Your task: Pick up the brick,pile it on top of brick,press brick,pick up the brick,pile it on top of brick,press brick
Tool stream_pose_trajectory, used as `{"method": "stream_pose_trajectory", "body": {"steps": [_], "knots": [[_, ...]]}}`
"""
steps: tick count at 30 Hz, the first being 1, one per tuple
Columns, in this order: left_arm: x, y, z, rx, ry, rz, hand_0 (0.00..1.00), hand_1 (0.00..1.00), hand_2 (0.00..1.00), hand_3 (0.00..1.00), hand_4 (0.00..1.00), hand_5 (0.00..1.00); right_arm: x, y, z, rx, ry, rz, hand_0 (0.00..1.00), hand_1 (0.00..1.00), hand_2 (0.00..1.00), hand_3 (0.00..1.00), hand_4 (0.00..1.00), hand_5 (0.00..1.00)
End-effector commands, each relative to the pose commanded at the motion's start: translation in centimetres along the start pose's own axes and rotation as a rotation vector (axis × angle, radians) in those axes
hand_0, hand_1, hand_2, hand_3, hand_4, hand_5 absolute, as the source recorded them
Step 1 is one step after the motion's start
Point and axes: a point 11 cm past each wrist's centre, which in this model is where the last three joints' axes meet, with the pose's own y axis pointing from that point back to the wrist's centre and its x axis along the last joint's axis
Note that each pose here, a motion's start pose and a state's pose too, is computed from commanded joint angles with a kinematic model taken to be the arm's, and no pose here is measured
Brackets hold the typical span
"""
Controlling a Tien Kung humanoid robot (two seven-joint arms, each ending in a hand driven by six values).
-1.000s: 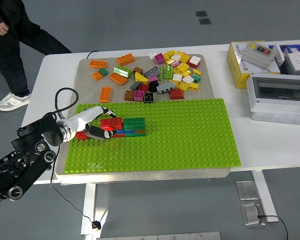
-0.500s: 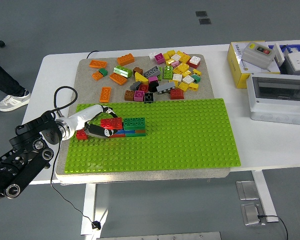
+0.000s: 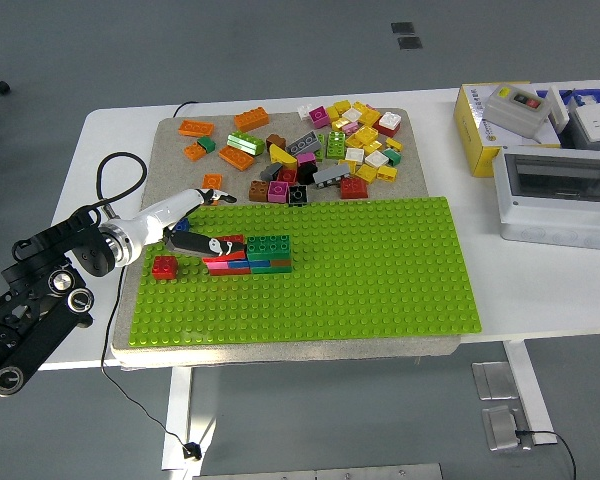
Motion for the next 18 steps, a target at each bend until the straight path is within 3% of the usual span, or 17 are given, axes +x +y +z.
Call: {"method": "stream_pose_trajectory", "body": {"steps": [1, 2, 7, 8, 9, 18], "knots": [[0.1, 0.2, 0.0, 0.0, -0.006, 0.005, 0.998, 0.998, 0.998, 0.852, 0.873, 0.472, 0.0, 0.0, 0.0, 0.0, 0.0, 0.0, 0.699, 0.639, 0.582, 0.755, 0.597, 0.998], [0.3, 0.6, 0.0, 0.002, -0.016, 0.012, 0.998, 0.998, 0.998, 0.706, 0.9, 0.638, 0.0, 0.0, 0.0, 0.0, 0.0, 0.001, 0.7, 0.639, 0.58, 0.754, 0.596, 0.998], [0.9, 2.3, 0.4, 0.003, -0.092, 0.048, 0.998, 0.998, 0.998, 0.706, 0.9, 0.638, 0.2, 0.0, 0.1, 0.001, -0.005, 0.004, 0.7, 0.639, 0.58, 0.754, 0.596, 0.998], [1.0, 2.5, 0.6, -0.002, -0.1, 0.052, 0.998, 0.998, 0.983, 0.664, 0.908, 0.723, 0.2, 0.0, 0.1, 0.0, -0.003, 0.004, 0.7, 0.638, 0.581, 0.754, 0.598, 0.998], [1.0, 2.6, 0.7, -0.006, -0.107, 0.055, 0.998, 0.998, 0.983, 0.664, 0.908, 0.723, 0.3, 0.0, 0.1, 0.0, -0.002, 0.004, 0.7, 0.638, 0.581, 0.754, 0.598, 0.998], [-0.7, 2.3, 0.4, -0.002, -0.115, 0.018, 0.998, 0.998, 0.982, 0.657, 0.909, 0.751, 0.2, 0.0, 0.1, -0.002, -0.001, 0.004, 0.7, 0.638, 0.579, 0.753, 0.597, 0.998]]}}
